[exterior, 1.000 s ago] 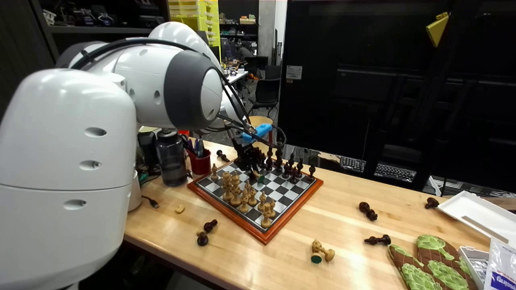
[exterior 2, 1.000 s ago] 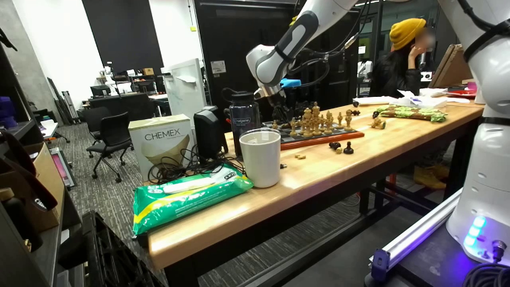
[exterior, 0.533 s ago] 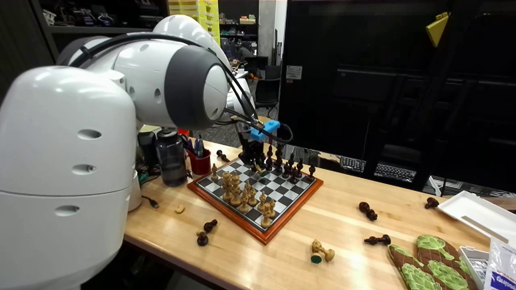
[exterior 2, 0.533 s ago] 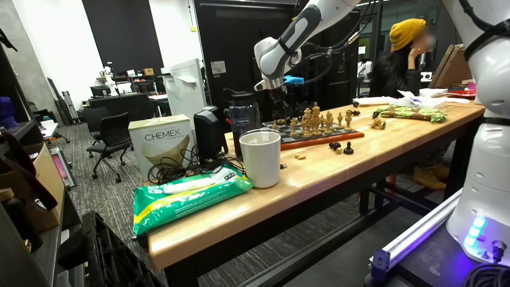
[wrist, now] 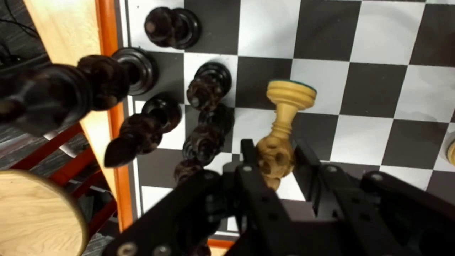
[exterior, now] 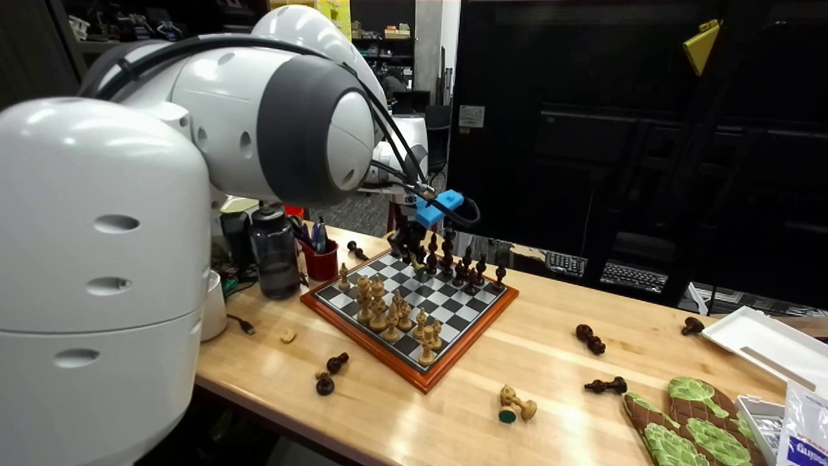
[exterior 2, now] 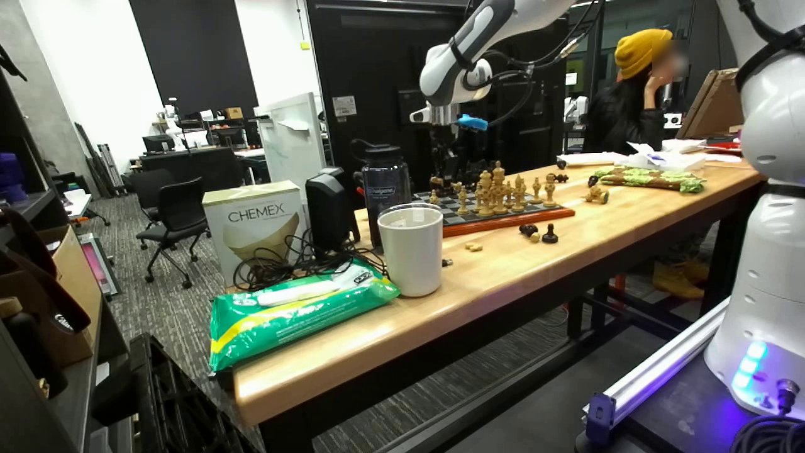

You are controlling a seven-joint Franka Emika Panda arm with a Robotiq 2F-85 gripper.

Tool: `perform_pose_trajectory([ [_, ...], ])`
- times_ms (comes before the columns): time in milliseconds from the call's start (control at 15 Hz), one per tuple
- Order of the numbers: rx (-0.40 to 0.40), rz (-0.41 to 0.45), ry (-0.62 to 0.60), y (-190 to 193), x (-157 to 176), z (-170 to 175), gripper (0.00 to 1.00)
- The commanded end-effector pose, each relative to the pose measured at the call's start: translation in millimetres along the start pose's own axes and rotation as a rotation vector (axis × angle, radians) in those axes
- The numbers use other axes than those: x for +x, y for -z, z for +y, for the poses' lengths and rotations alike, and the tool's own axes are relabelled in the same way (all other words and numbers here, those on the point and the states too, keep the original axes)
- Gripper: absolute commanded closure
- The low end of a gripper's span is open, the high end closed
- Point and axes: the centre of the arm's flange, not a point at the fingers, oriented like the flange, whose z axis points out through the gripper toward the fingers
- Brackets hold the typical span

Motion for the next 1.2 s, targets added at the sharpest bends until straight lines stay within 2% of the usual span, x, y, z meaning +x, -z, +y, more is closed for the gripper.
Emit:
perform_pose_trajectory([
  [0,0.003,0.127,0.015,18.0,-18.8,-18.6,0.93],
  [467,0.018,0.324,0.015,32.6,-46.3,-34.2,0.93],
  [867,-0.005,0.467,0.0,33.8,-79.1,-55.7,0.93],
  [1133,-0.05,0.556,0.007,24.7,-102.1,-70.7,0.93],
])
